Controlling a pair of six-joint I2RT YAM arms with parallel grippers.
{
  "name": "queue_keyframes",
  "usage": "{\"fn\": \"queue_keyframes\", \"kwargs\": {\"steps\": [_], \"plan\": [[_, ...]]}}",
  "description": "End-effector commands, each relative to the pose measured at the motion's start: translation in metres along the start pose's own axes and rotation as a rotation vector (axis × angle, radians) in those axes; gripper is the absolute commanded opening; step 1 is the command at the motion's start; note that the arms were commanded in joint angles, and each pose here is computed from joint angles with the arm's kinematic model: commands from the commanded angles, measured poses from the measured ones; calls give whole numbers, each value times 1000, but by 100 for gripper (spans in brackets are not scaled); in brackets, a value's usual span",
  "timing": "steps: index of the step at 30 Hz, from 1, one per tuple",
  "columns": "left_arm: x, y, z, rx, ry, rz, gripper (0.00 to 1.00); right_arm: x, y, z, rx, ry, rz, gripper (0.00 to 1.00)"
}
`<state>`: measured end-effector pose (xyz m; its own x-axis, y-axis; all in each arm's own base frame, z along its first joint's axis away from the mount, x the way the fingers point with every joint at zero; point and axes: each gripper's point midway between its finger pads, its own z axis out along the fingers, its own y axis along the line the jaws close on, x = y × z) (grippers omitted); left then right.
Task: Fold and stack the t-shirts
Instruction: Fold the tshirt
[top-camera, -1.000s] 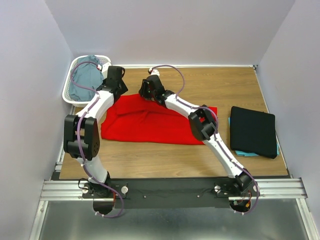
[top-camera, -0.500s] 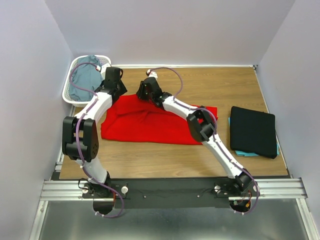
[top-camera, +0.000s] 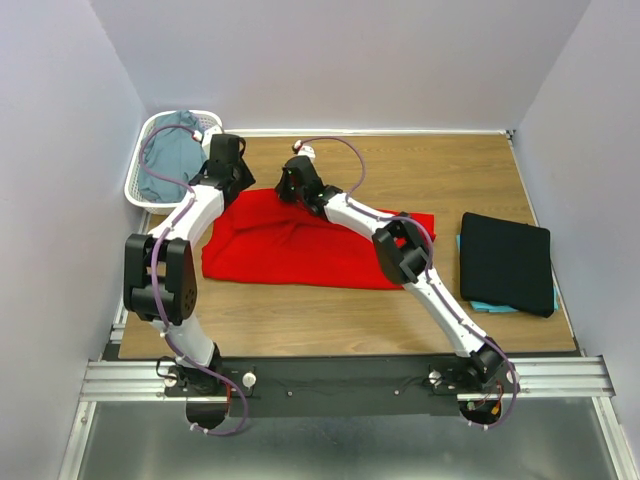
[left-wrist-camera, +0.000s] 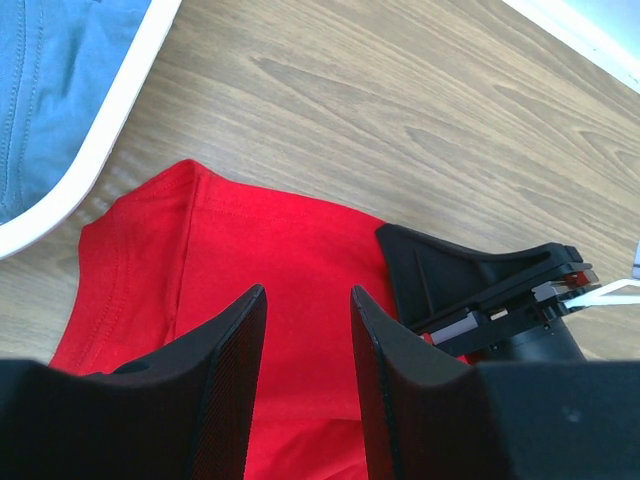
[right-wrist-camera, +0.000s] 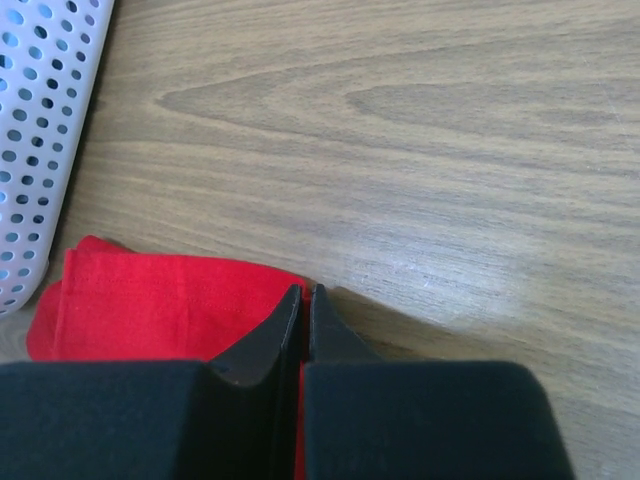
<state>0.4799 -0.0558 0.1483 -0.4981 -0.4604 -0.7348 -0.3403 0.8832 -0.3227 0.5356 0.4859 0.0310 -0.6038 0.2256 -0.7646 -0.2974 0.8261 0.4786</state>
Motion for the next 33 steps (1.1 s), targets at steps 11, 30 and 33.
{"fn": "queue_keyframes", "kwargs": {"steps": [11, 30, 33], "plan": [[-18, -1, -13, 50, -40, -16, 47, -34, 26, -24, -10, -21, -84, 7], [-31, 16, -8, 66, -40, -63, 47, -17, 61, -88, -126, 78, -93, 0], [-34, 15, -6, 78, -34, -62, 47, -19, 78, -108, -166, 55, -103, 1]]}}
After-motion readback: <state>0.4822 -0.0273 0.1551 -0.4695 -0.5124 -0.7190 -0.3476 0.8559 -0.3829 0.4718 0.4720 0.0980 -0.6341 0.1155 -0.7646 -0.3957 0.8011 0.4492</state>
